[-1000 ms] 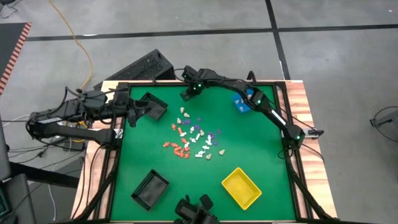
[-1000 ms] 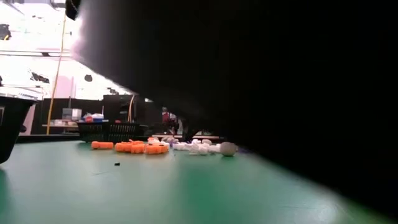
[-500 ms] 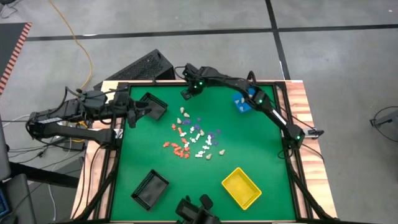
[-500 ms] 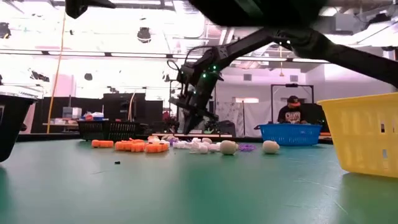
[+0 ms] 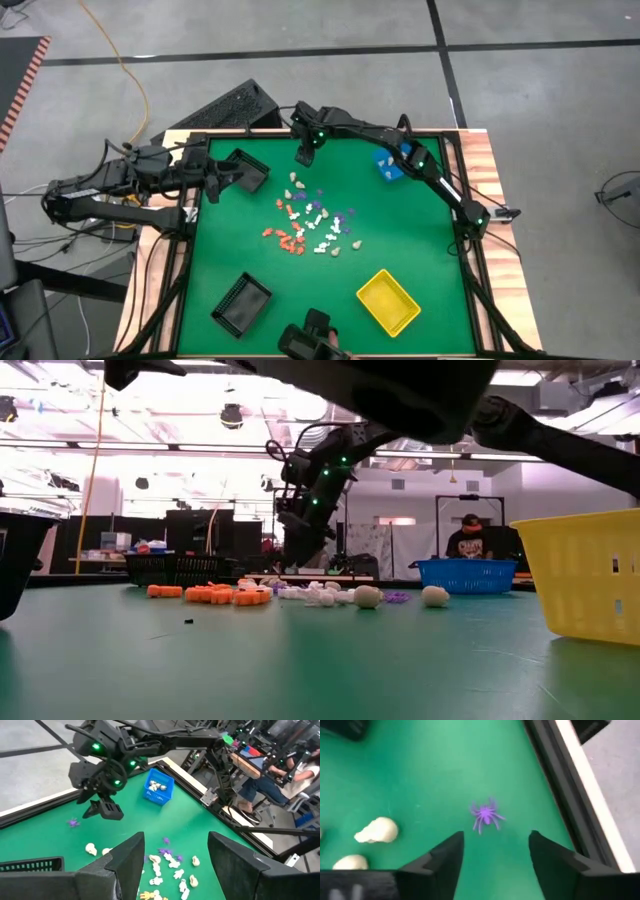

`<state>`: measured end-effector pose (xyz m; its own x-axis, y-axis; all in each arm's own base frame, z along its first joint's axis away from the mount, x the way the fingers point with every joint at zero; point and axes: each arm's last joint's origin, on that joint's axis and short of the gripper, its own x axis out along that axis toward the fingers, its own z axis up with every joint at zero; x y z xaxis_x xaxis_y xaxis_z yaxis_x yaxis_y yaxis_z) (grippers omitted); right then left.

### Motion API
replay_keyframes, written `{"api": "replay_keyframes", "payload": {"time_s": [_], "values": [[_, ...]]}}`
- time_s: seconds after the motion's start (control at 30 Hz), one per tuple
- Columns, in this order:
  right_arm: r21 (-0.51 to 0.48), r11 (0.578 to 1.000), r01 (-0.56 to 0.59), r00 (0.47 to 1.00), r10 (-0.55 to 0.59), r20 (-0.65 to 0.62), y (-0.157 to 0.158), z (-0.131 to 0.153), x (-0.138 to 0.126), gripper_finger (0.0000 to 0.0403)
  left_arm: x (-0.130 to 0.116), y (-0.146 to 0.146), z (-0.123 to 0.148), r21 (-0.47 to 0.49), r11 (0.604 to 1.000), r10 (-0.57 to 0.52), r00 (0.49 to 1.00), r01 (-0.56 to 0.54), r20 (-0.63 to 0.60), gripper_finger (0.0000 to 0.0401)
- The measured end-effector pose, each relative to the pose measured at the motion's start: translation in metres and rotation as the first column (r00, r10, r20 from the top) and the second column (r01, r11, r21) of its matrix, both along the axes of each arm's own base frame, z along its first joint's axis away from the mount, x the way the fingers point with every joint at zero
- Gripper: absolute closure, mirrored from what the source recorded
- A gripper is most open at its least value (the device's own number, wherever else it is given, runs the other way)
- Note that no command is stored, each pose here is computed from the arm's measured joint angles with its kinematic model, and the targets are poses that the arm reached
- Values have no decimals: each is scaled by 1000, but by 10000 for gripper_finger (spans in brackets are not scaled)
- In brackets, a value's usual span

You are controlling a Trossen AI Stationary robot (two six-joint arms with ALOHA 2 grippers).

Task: Sort Halloween decoration
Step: Put the purple spider toy into the top black basket

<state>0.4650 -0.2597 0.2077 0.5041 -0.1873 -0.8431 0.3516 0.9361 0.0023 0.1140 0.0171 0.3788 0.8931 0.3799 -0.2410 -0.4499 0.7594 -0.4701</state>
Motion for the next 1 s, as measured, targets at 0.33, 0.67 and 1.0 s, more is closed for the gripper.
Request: {"api": "replay_keyframes", "payload": {"time_s": [0.33, 0.67, 1.0], "values": [[16, 996, 86, 996, -86, -1, 0, 17, -9, 188, 3, 3, -2, 49, 996, 72, 997, -70, -35, 204], [-57, 993, 106, 986, -98, 136, 55, 182, -90, 383, 72, 41, -35, 152, 988, 81, 942, -33, -325, 391], [-165, 959, 230, 915, -156, 371, 132, 291, -179, 389, 132, 136, -106, -99, 986, 64, 857, -132, -511, 401]]}}
